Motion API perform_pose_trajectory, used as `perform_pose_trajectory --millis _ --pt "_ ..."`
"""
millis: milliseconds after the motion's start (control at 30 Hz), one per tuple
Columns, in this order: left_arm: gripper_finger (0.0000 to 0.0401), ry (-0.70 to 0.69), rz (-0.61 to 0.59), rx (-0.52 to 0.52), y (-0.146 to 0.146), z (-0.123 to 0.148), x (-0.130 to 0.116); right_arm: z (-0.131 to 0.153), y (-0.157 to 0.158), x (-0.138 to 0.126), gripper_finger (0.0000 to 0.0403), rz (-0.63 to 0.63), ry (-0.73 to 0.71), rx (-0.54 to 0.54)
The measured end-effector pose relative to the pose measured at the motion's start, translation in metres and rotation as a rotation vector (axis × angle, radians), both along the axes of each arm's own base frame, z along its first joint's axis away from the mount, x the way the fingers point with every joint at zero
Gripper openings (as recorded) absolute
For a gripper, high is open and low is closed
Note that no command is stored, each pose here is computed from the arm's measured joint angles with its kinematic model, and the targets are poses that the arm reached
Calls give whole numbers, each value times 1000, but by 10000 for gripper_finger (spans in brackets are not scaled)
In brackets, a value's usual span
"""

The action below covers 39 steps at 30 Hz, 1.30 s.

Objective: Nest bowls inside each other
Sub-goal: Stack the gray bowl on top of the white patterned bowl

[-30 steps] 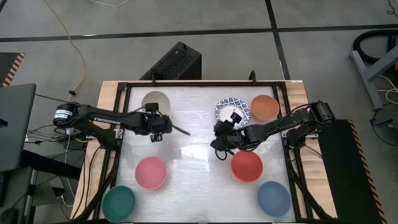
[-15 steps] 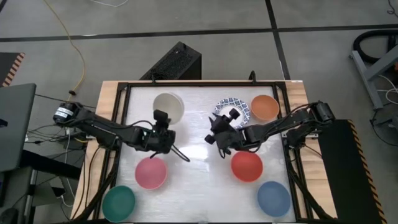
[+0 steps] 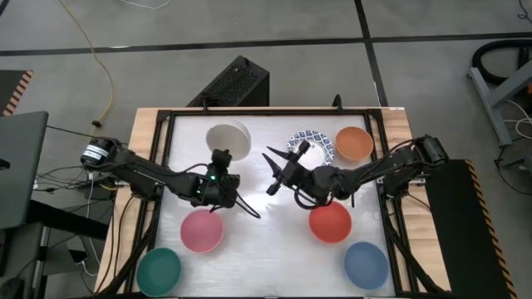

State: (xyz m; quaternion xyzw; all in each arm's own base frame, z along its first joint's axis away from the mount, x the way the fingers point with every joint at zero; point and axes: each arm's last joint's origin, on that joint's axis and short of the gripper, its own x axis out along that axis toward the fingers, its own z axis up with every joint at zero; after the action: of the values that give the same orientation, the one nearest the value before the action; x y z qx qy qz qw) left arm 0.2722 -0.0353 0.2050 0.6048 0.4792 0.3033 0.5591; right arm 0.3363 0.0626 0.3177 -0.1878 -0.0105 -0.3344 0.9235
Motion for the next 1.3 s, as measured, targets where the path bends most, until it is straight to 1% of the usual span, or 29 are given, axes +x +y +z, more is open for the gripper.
perform_pose_trajectory --millis 100,233,400,500,633,733,833,967,1200,1300 --pt "0 83 -16 38 -1 -9 9 1 -4 1 122 8 -10 2" --pt "0 155 -11 86 1 -21 23 -1 -11 3 122 5 -28 24" --pt "0 173 25 105 12 -29 34 -1 -18 4 122 -5 -44 42" --pt "0 172 54 104 20 -32 37 -1 -19 5 122 -9 -39 41" --pt "0 203 74 109 29 -32 37 -4 -23 6 122 -22 -10 38" --pt "0 239 51 107 30 -32 38 -8 -30 7 122 -37 12 61" --pt "0 266 -3 96 28 -32 40 -13 -38 9 122 -58 36 87" --pt "0 243 -43 110 28 -23 47 -16 -45 10 122 -71 41 116" --pt "0 152 -76 144 29 -6 56 -18 -51 10 122 -90 62 117" --pt "0 151 -85 154 28 -4 56 -21 -57 10 122 -106 75 130"
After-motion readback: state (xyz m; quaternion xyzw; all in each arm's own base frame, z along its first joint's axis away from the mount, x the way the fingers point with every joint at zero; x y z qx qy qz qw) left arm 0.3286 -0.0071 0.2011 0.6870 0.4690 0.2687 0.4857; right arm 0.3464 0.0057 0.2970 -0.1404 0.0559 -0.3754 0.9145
